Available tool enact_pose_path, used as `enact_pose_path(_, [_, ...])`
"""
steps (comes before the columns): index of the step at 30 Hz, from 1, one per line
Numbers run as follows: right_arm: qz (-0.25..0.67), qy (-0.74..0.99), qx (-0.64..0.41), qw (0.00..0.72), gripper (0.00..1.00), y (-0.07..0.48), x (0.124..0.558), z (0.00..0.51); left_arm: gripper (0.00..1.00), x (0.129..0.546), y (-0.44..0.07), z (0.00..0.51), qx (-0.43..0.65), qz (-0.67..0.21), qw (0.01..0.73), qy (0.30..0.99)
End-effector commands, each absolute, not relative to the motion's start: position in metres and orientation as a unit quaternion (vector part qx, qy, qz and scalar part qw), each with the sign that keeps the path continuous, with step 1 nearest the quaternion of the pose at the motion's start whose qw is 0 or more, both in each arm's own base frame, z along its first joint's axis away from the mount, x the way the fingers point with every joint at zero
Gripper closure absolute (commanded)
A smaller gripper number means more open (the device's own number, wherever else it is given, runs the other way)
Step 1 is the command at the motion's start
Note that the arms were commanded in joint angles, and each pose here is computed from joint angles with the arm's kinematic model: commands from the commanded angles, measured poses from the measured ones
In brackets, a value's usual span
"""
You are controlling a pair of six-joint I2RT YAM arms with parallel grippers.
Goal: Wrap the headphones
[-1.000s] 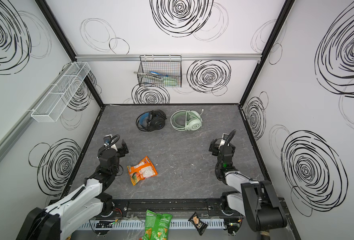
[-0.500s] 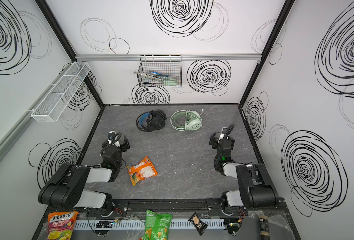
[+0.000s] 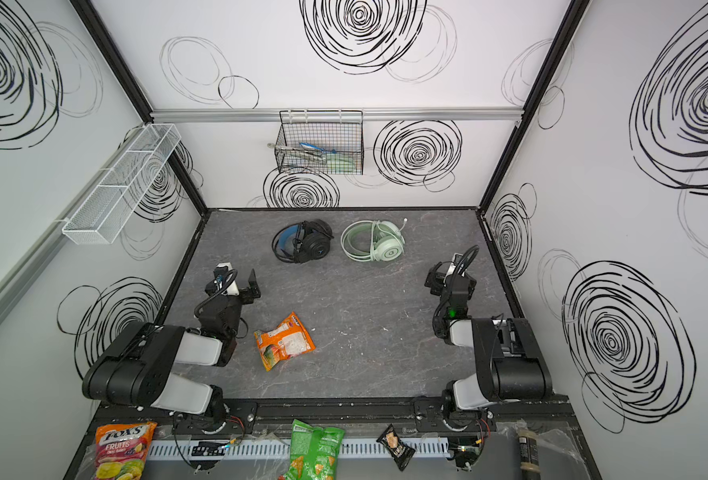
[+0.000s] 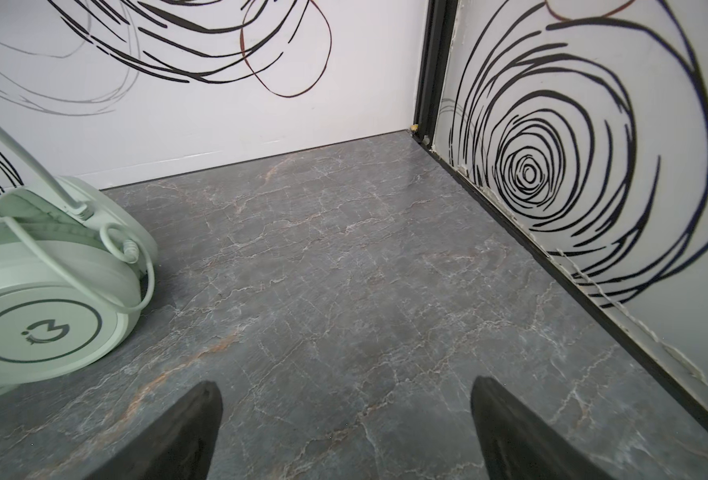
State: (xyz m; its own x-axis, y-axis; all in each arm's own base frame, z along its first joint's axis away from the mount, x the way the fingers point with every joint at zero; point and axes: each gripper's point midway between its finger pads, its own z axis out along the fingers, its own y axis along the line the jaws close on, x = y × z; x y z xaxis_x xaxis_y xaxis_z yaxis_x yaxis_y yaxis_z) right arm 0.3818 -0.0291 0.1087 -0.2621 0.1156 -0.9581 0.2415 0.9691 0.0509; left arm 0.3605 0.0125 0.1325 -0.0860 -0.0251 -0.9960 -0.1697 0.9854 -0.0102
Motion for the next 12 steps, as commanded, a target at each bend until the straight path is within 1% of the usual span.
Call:
enact_pose_path(1, [-0.027,0.781,0.091,0.617,0.03,-0.0191,0.3795,0.1147,0.04,0.3611,0.0094,0.1529,-0.062,0.049,0.705,0.705])
enact_pose_path(3, [-0.027,0.757,0.086,0.647,0.03,-0.0207,0.3714,0.1193,0.04,0.3611,0.0092,0.1522,-0.061,0.049,0.704,0.706])
enact_pose_path(4, [-0.029,0.755,0.086,0.649,0.03,-0.0212,0.3723,0.1207,0.04,0.3613,0.0093,0.1526,-0.062,0.048,0.704,0.706])
enact_pose_path(6, [-0.023,0.773,0.097,0.627,0.03,-0.0218,0.3758,0.1153,0.04,0.3618,0.0091,0.1524,-0.061,0.049,0.703,0.707])
enact_pose_path(12, [-0.021,0.769,0.094,0.632,0.03,-0.0217,0.3734,0.1169,0.04,0.3612,0.0089,0.1519,-0.060,0.048,0.703,0.707])
